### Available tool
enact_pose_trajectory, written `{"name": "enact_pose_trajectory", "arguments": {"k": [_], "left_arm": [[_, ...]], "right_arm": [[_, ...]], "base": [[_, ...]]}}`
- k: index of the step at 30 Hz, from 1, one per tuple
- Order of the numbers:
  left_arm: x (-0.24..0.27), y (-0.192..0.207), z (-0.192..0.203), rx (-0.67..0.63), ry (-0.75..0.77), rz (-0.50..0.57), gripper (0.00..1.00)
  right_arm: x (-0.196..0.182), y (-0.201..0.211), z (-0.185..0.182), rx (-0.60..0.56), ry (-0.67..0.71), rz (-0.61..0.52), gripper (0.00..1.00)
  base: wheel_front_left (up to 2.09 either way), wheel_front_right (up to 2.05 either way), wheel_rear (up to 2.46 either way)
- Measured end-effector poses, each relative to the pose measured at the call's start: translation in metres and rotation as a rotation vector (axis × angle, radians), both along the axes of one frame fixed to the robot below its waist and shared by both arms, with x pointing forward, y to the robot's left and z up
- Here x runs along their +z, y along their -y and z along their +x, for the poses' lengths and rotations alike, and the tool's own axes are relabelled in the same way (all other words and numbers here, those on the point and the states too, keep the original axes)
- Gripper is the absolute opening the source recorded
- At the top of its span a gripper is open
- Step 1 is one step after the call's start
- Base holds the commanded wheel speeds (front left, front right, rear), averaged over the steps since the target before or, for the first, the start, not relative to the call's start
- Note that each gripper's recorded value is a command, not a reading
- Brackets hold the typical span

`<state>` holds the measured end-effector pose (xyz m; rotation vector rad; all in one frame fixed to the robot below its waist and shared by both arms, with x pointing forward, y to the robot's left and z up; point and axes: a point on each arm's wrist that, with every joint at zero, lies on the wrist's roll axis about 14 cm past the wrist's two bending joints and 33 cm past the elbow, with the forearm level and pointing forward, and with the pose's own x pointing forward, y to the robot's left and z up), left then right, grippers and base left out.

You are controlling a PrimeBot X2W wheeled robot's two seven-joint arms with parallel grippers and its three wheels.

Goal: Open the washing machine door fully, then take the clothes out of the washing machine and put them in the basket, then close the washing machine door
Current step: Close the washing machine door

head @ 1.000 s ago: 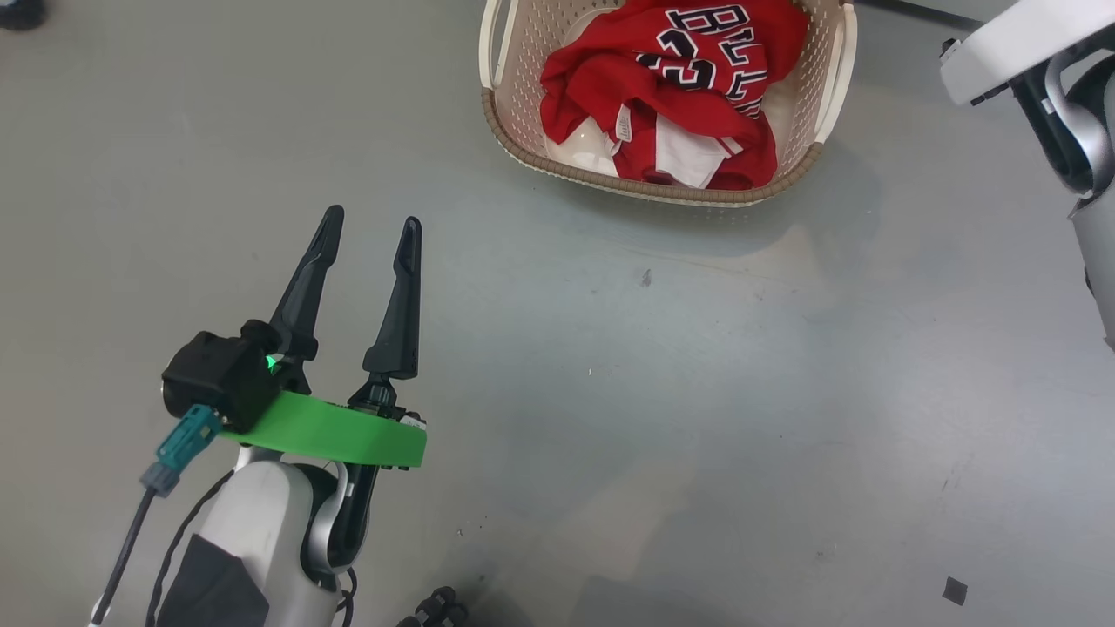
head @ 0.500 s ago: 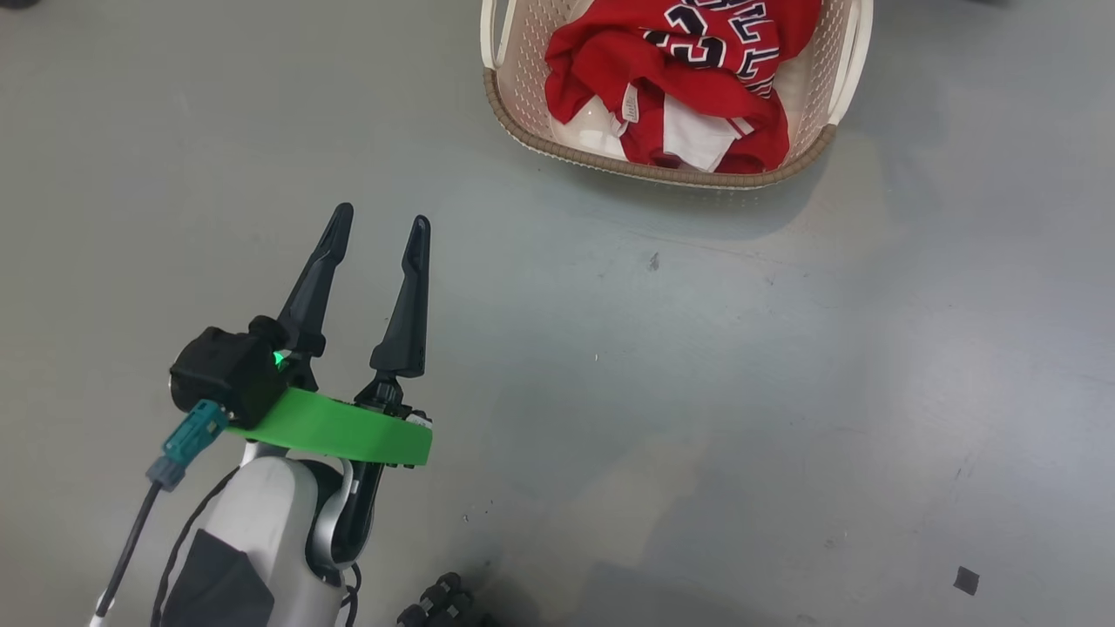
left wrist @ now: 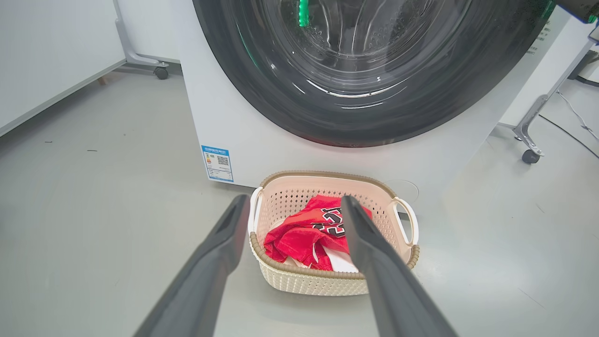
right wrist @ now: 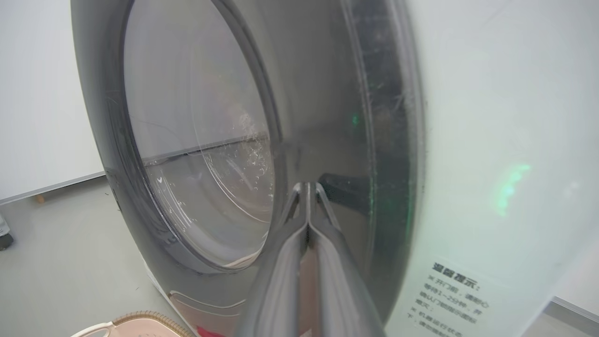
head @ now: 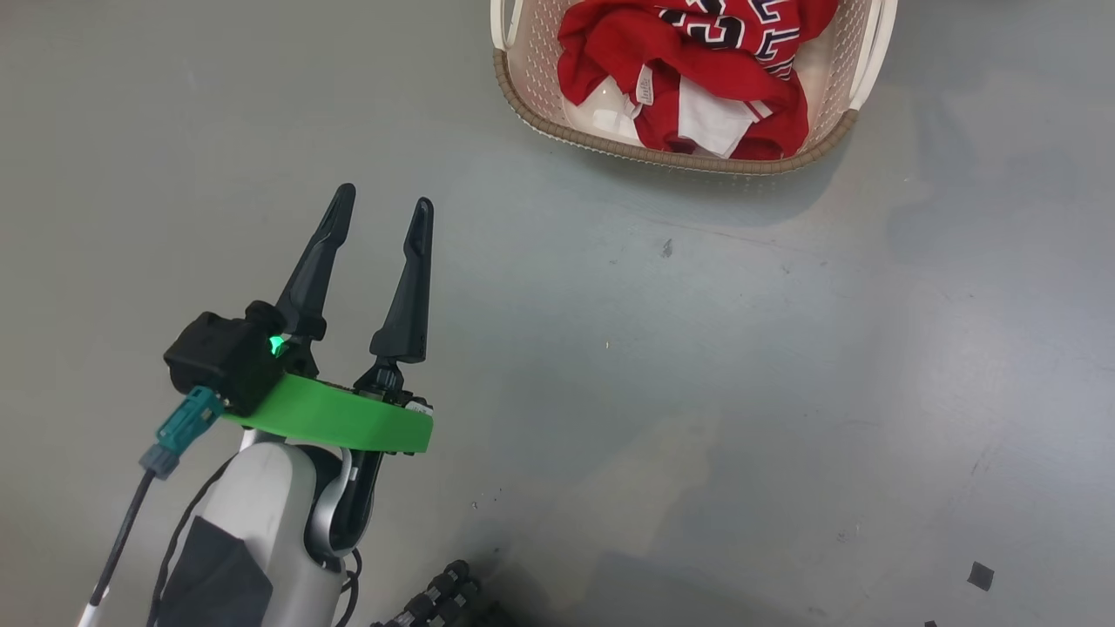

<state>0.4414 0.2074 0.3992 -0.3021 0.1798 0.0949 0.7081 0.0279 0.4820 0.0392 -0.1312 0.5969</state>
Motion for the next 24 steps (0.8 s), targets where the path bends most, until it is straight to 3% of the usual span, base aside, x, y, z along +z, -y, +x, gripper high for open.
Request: {"name": "enact_pose_trajectory", "arguments": {"k": [14,24], "left_arm": [[0.007,-0.003,0.003,0.001,0.019,0.009,1.0],[0.028,-0.006,0.001,0.005,0.068,0.016,1.0]], "right_arm": [[-0.004,0.0,-0.007,0.0,0.004,-0.009,0.0],[-0.033,-0.005,-0.058,0.032,-0.099,-0.017,0.0]], "base": [[0.0,0.0,0.0],[0.0,0.0,0.0]]}}
